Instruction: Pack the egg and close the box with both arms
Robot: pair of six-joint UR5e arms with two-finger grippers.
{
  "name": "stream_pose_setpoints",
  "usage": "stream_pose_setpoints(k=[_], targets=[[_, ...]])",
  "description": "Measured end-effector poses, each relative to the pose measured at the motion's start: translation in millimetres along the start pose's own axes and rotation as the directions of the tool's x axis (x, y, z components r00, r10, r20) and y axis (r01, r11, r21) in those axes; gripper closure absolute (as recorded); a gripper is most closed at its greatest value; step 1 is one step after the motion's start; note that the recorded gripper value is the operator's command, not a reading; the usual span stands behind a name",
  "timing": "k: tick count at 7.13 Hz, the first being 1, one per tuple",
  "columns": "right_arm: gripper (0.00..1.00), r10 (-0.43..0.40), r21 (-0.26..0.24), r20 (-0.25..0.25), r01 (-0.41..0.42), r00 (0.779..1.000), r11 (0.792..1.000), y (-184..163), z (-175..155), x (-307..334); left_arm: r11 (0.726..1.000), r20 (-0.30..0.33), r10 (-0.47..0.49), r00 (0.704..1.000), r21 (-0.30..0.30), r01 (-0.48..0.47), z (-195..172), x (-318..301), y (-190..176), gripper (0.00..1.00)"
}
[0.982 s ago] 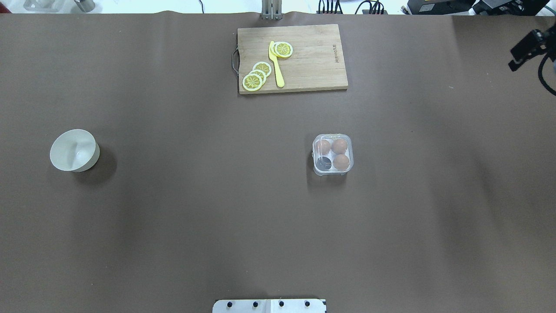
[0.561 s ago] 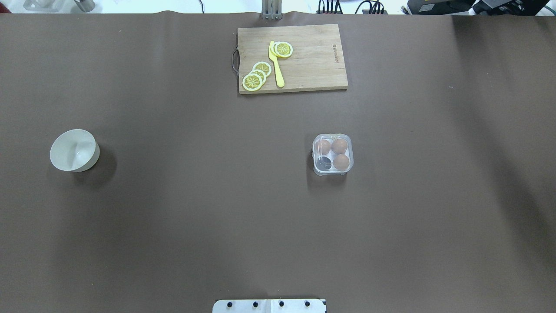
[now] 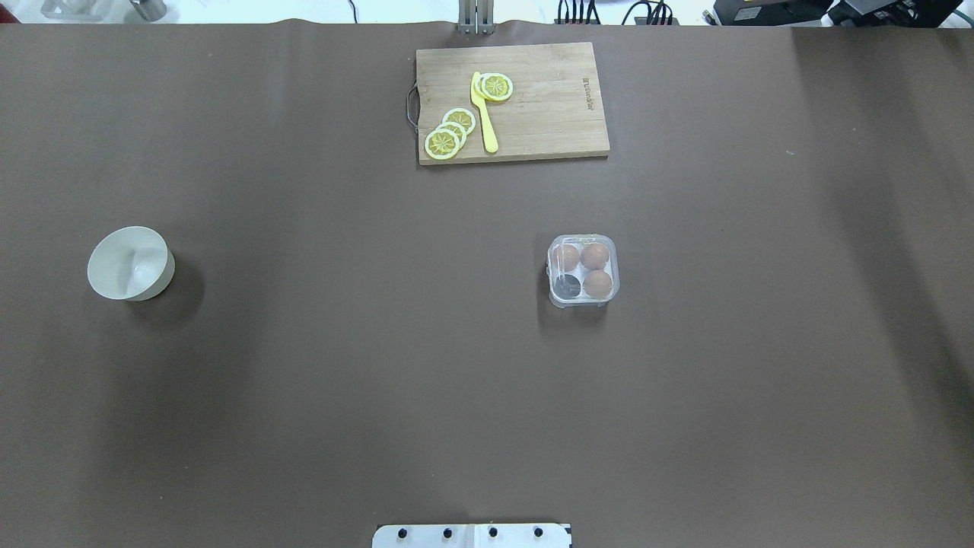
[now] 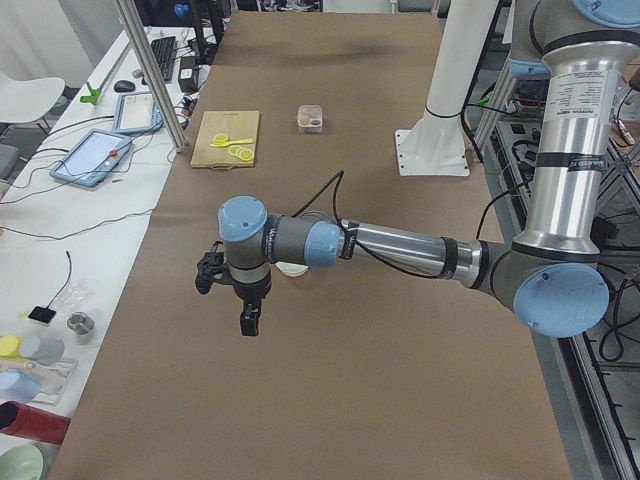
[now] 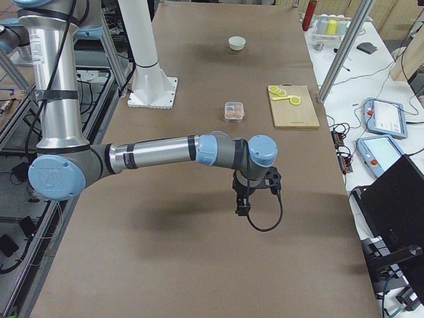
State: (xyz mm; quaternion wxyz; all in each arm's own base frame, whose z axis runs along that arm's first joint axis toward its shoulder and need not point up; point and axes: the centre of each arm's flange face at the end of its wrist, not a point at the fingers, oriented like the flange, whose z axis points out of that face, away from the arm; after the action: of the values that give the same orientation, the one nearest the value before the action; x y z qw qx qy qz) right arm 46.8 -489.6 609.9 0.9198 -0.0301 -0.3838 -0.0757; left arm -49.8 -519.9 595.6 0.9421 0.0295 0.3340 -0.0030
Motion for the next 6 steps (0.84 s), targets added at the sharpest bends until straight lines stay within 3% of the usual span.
stream_pose_setpoints(k=[2,6], targets=[[0.00,0.027,0.004,0.014,-0.027,1.000,1.000,13,4,14,0.999,-0.001,-0.027,1.000,-0.031,0.027,14,-13,17,0.02],[0.00,0.039,0.022,0.023,-0.039,0.999,0.999,-1,-5,13,0.998,-0.002,-0.043,0.999,-0.041,0.043,18,-21,27,0.02]])
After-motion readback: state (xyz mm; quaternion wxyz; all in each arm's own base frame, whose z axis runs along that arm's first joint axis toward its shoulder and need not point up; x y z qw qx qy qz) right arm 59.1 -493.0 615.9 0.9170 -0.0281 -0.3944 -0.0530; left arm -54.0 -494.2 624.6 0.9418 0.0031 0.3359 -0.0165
